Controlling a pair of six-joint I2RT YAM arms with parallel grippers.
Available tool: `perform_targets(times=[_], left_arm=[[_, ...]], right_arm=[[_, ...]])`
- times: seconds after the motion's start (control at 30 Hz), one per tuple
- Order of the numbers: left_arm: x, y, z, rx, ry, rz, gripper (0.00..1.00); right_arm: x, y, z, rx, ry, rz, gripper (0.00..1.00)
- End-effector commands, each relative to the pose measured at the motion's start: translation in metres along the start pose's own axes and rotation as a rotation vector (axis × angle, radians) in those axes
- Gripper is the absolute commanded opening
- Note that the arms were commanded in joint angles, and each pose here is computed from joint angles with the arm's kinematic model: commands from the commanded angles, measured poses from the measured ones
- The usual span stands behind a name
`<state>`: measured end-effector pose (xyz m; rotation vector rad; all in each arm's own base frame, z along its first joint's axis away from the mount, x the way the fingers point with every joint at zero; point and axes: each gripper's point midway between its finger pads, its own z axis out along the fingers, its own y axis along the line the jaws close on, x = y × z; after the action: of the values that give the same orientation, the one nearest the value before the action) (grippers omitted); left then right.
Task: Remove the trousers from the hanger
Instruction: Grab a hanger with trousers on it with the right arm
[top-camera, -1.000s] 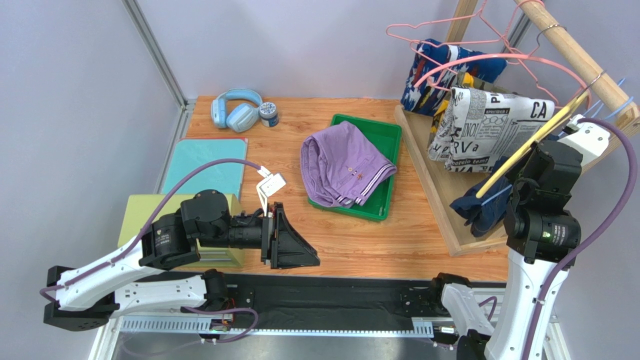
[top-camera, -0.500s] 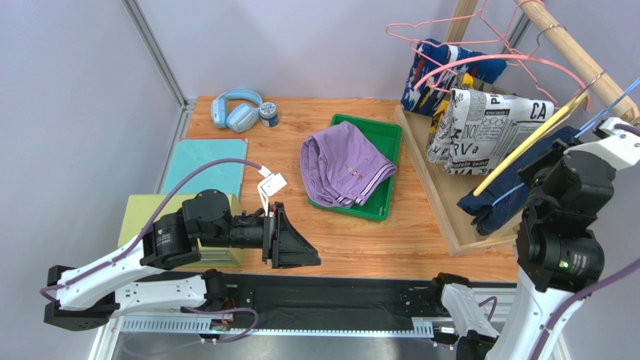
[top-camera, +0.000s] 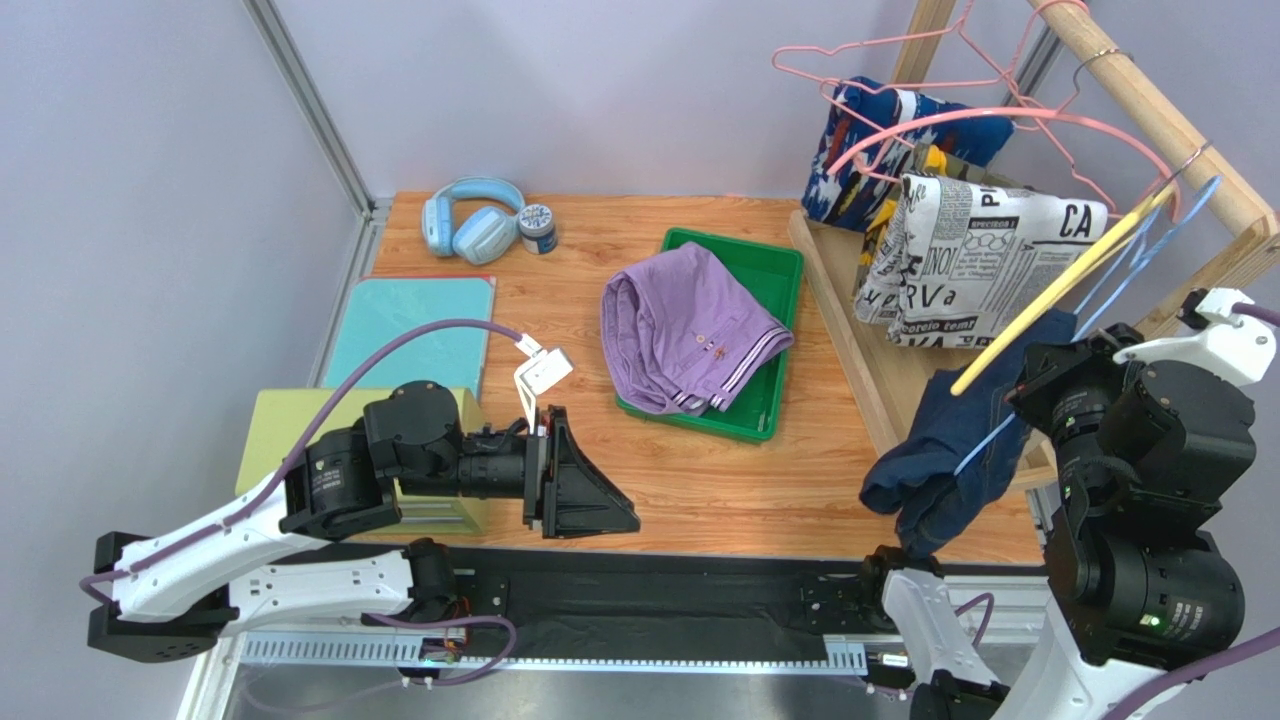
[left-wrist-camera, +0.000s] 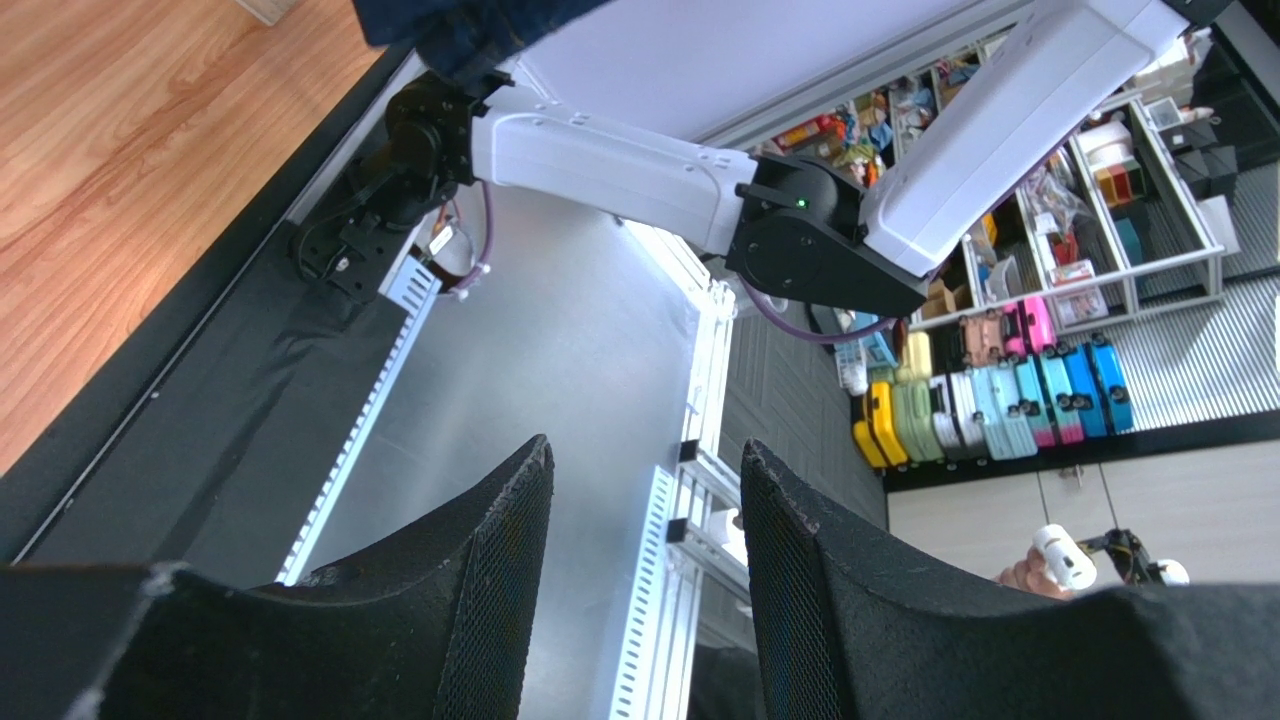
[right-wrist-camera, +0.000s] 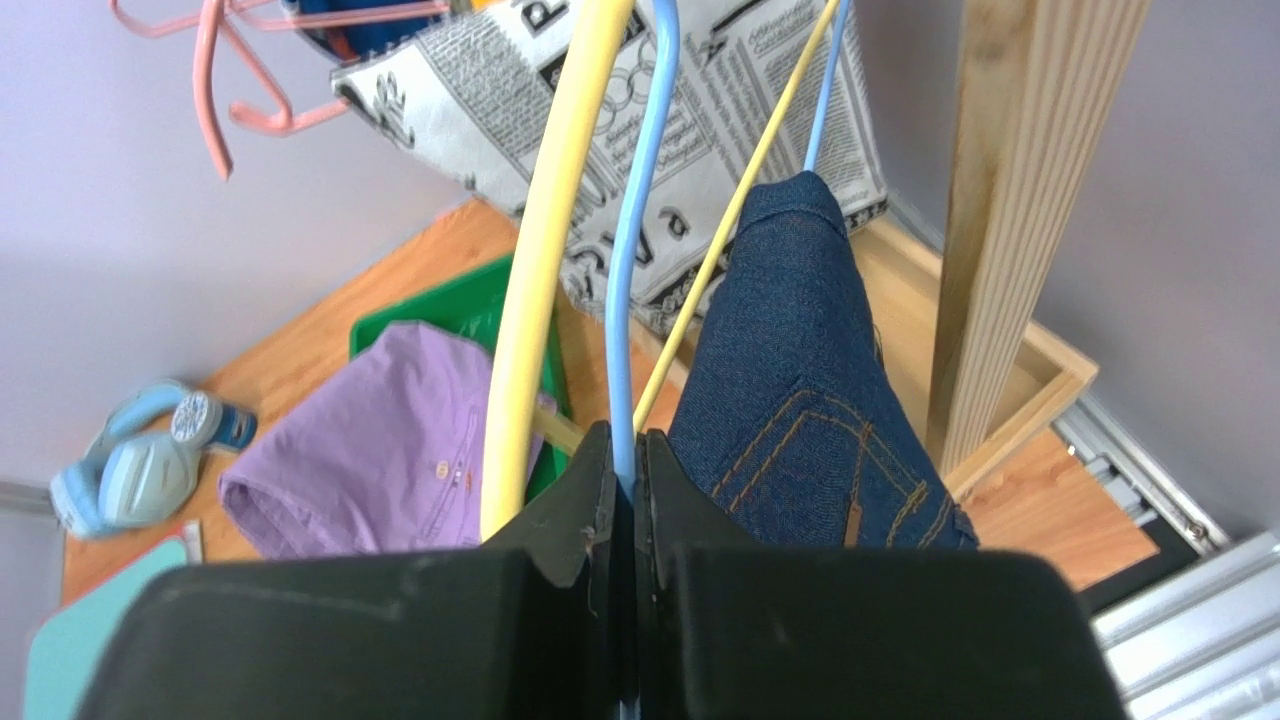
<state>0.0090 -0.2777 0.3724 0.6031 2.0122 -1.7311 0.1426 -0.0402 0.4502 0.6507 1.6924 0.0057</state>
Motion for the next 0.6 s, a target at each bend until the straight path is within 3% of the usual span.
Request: perform_targets(times=[0.0,0.3,0.57], left_arm=[[-0.001,-0.004,-0.002,0.024,-0.009,0.015,0.56],[0.006,-0.009,0.005,0.058,0.045,0.022,0.56],[0.008,-0.013,-0.007,0.084,0.029,0.029,0.56]], right_arm=[[0.002,0.015,-0.024,-0.116,-0.014,0.020,0.00],[-0.009,0.012,-0.075,-0.132,-0.064,0.055,0.00],[-0.010,0.049,-0.118,-0.310,-0.023,0.067,0.00]])
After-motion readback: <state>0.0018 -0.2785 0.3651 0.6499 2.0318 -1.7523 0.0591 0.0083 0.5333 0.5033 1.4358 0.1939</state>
